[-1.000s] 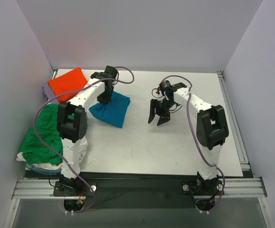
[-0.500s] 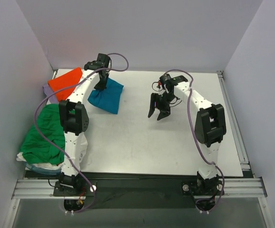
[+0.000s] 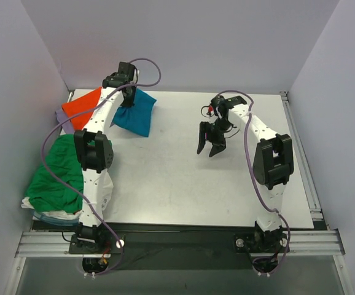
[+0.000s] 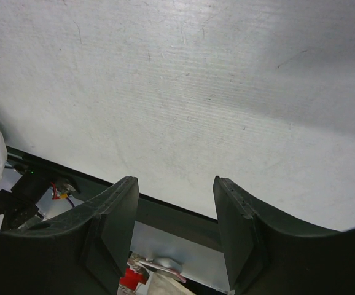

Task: Fold and stack the t-shirts
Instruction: Put the neatly folded tshirt into the corner of the board with the left arm

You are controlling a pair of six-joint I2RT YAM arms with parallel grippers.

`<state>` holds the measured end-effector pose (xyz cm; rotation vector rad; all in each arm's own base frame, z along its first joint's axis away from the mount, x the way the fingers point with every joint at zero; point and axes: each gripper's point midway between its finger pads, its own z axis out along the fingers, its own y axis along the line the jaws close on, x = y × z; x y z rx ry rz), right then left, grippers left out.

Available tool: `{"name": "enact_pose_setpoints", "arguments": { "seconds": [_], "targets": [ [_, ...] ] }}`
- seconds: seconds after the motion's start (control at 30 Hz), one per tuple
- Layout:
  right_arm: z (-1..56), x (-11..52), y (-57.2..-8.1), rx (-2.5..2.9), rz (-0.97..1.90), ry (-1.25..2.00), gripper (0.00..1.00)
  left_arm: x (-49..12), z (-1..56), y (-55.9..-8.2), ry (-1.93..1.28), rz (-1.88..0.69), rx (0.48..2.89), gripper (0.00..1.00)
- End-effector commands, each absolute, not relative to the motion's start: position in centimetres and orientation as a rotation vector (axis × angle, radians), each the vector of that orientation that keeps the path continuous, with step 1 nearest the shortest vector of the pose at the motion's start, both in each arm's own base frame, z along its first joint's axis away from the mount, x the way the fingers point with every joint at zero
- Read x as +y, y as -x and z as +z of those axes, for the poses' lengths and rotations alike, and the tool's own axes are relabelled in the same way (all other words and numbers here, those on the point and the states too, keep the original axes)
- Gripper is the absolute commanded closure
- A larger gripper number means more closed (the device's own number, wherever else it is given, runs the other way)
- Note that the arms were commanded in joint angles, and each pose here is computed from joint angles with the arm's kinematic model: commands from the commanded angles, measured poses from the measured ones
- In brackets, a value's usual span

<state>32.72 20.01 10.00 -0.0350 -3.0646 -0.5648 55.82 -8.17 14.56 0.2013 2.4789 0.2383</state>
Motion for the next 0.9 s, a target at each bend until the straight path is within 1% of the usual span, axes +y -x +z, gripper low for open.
{"name": "enact_pose_setpoints", "arguments": {
  "seconds": [0.0, 0.27, 0.3, 0.4, 0.47, 0.5, 0.7, 0.87],
  "targets": [
    [11.4, 19.0, -31.2, -3.048, -0.535, 0.04, 0.48, -6.9, 18.8, -58.1, -0.136, 0.206, 2.341, 1.0],
    [11.0, 19.3, -31.6, -3.04, -0.537, 0.038, 0.48, -1.9, 22.7, -59.3, -0.023, 0.136, 2.246, 1.0],
    [11.1, 19.2, -31.6, -3.043, -0.537, 0.033, 0.48, 0.2, 23.9, -59.8, 0.019, 0.125, 2.209, 1.0],
    [11.1, 19.2, -31.7, -3.045, -0.538, 0.033, 0.47, 1.1, 24.6, -60.1, 0.034, 0.097, 2.183, 1.0],
    [11.2, 19.3, -31.7, -3.046, -0.539, 0.035, 0.47, 0.5, 25.0, -60.3, 0.016, 0.048, 2.169, 1.0],
    [11.2, 19.3, -31.7, -3.046, -0.539, 0.033, 0.47, 2.5, 25.4, -60.4, 0.046, 0.058, 2.157, 1.0],
    [11.2, 19.3, -31.4, -3.041, -0.541, 0.033, 0.47, 5.0, 27.5, -60.5, 0.126, -0.007, 2.093, 1.0],
    [11.1, 19.6, -31.3, -3.034, -0.544, 0.027, 0.48, 6.5, 28.1, -60.0, 0.155, -0.054, 2.08, 1.0]
  ]
}}
